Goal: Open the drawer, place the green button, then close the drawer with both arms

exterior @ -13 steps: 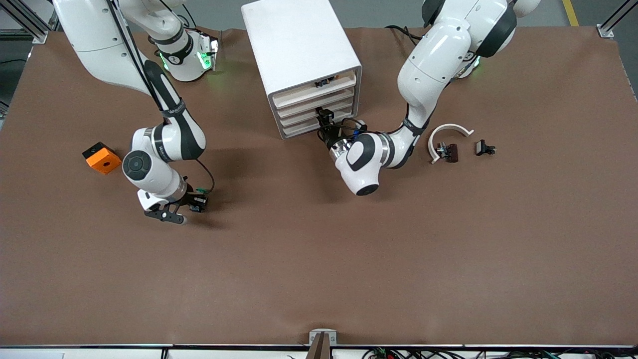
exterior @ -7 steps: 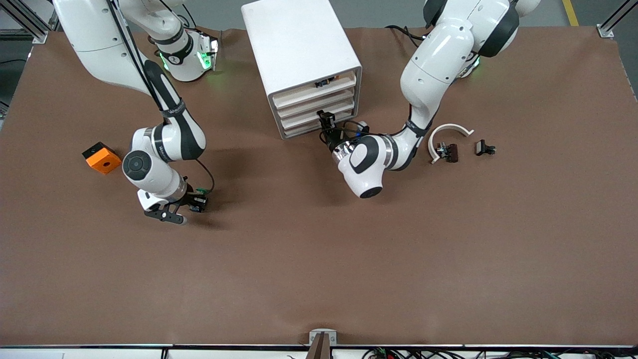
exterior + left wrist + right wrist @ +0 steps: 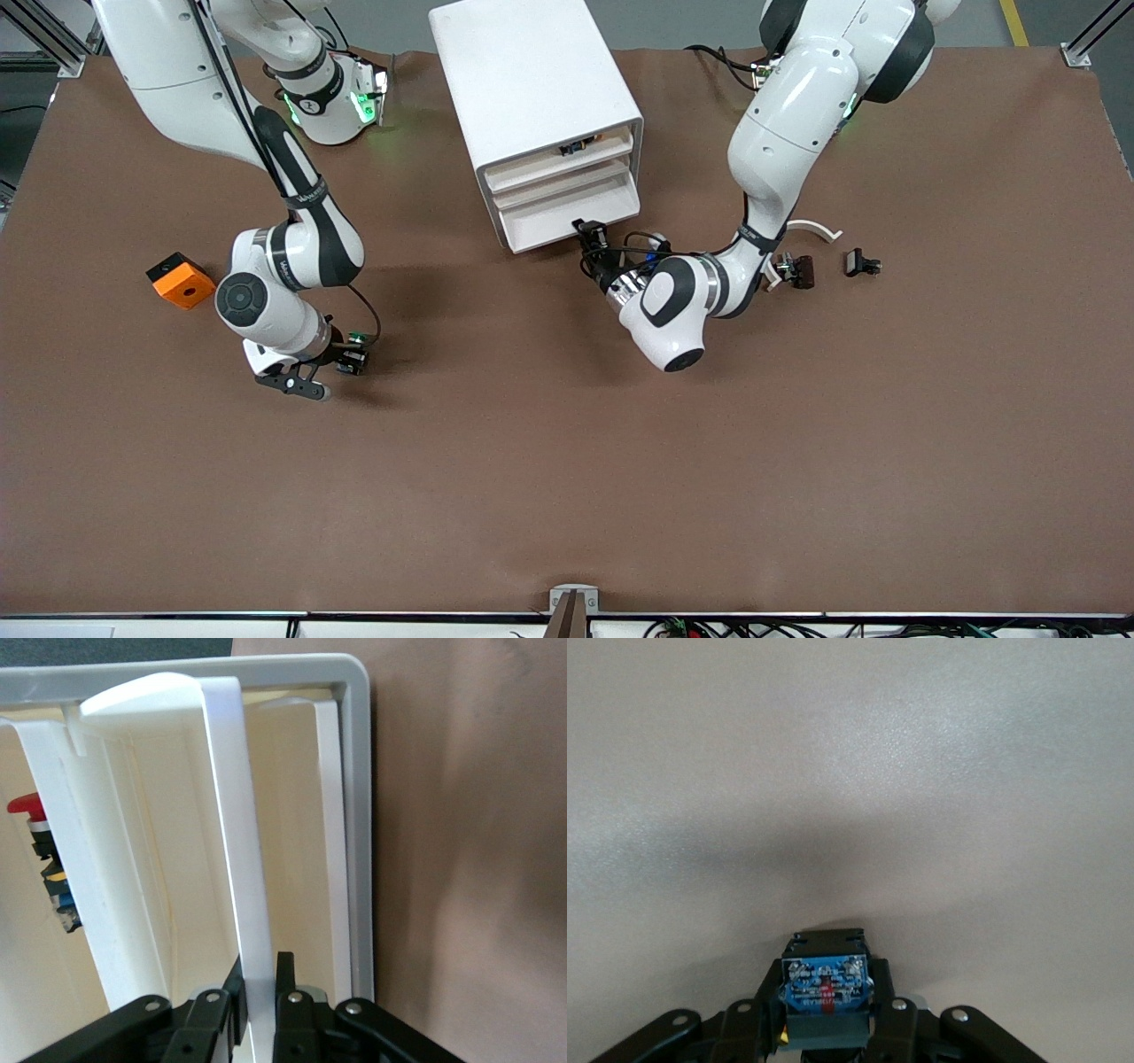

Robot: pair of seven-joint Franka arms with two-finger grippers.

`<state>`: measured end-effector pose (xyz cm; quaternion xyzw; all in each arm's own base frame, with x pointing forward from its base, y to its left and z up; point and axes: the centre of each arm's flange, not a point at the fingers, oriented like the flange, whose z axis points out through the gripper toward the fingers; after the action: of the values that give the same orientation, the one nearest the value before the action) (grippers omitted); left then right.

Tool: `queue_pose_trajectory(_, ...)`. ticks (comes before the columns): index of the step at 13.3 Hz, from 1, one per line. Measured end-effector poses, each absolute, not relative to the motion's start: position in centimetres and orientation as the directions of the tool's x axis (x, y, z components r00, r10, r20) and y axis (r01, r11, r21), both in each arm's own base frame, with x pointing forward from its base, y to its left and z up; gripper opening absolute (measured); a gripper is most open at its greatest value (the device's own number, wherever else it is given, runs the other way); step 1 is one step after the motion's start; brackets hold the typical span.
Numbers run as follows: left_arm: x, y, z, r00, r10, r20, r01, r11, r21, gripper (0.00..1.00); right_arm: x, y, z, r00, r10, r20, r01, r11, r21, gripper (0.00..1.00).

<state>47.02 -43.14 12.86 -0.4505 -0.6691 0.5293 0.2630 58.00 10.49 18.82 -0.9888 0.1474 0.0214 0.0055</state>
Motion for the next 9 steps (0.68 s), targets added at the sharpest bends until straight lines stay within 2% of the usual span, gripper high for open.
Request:
queue_pose_trajectory(6, 49.2, -41.8, 13.2, -0.478, 0.868, -0.134, 0.363, 0.057, -0.930, 0.15, 59.2, 13.1, 24.5, 0.886, -0.452, -0.099, -0.452, -0.891, 0.024, 0.41)
queue_pose_trajectory(8, 50.1, -41.4, 13.3, -0.480, 0.859, -0.177, 0.401, 0.036, -0.915, 0.17, 58.9, 16.1, 26.6, 0.847, -0.522, -0.099, -0.521, -0.853, 0.032, 0.41)
queue_pose_trajectory(9, 50.5, -41.2, 13.4, -0.481, 0.855, -0.196, 0.420, 0.028, -0.907, 0.26, 58.6, 17.9, 27.6, 0.827, -0.553, -0.097, -0.553, -0.833, 0.036, 0.41)
